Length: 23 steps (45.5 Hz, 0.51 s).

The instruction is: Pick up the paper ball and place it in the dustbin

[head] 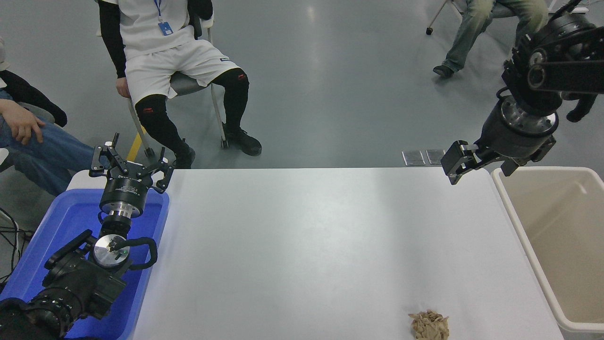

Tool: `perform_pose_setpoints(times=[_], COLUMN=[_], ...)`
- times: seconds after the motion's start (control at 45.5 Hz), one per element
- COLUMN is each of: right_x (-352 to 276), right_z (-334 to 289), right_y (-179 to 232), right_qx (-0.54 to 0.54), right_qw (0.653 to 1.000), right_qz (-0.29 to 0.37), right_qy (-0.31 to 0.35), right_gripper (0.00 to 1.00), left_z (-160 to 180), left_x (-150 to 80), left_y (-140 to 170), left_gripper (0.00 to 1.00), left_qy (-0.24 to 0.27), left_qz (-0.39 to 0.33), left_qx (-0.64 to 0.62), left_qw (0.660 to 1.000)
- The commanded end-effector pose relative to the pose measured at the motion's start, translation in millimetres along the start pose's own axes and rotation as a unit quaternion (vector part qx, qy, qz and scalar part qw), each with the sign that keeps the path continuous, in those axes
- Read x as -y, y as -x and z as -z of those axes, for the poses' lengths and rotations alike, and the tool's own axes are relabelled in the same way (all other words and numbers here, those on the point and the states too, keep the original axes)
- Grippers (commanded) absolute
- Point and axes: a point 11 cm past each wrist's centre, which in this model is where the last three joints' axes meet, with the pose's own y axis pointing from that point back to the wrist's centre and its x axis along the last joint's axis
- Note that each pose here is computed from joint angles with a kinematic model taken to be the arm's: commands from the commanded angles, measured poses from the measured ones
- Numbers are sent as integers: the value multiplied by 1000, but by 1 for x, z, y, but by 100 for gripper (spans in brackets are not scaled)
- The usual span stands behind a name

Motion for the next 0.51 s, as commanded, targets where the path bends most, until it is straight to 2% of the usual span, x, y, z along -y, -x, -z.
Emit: perform_pose_setpoints(times=[0.0, 0.484], right_x=[0, -2], right_z=[0, -2], right_y=[0, -4], right_qx=[1, 2], right_qw=[1000, 1000], right_qz=[0, -6], right_qy=[0, 4], right_gripper=[100, 100], left_z=[0, 0], left_x=[0, 0], left_y=[0, 0], left_gripper=[99, 99], left_qy=[0, 0], left_qz=[0, 0], left_qx=[0, 0], left_qw=[1000, 1000])
